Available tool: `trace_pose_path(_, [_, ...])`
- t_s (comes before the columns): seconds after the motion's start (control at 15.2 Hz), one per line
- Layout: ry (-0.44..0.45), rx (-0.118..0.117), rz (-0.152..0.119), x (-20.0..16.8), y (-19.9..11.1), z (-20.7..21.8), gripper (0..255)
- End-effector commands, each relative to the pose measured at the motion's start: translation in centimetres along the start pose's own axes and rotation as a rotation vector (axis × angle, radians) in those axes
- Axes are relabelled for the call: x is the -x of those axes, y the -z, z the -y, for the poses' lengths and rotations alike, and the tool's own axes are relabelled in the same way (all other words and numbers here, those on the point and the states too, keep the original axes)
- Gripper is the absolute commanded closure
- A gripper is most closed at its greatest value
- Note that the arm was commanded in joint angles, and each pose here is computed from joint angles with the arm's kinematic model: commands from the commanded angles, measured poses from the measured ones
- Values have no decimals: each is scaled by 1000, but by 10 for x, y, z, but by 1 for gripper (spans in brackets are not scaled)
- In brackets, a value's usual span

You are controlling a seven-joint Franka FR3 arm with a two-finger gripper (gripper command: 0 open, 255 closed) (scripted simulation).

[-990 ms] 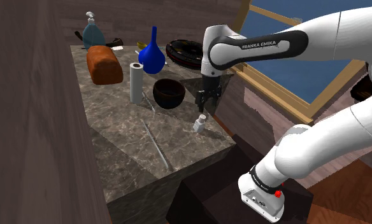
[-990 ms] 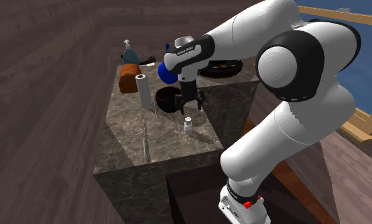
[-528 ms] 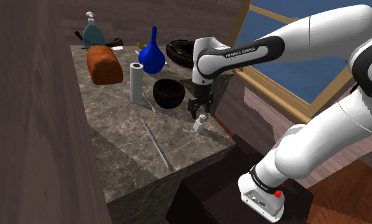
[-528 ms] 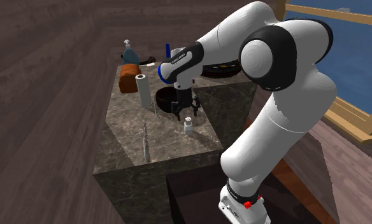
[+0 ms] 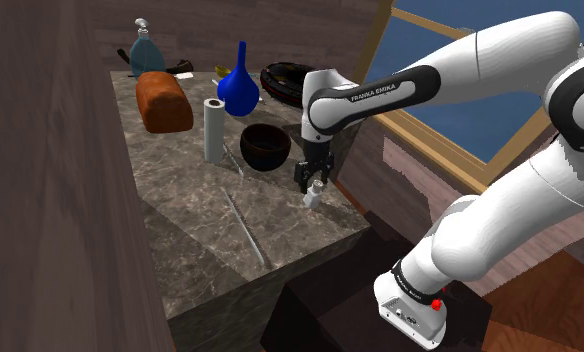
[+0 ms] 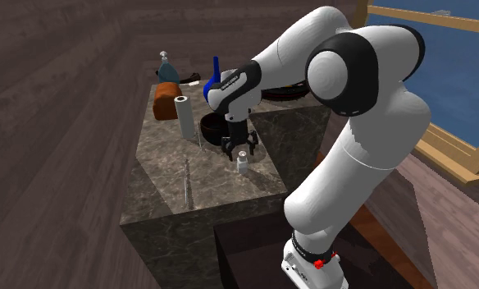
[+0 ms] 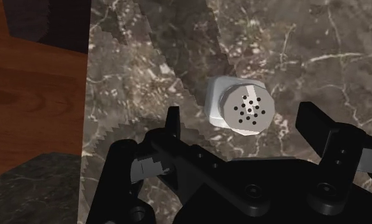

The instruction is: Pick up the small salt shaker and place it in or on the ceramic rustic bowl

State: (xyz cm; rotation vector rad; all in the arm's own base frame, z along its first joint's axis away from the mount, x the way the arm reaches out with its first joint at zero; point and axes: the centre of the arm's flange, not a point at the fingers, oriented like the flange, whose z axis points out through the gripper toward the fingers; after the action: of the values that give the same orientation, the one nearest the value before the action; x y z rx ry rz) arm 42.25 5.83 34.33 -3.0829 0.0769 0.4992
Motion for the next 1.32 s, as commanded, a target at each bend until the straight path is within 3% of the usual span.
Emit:
trace_pose_path(0.0, [0,0,0,0,0,0,0])
trace_pose_path(0.13, [0,0,0,0,0,0,0])
trace_pose_path(0.2, [0,0,0,0,0,0,255])
trace_pose_path(0.79, [0,0,0,0,0,0,255])
trace_pose_path(1.25, [0,0,0,12,35,0,255])
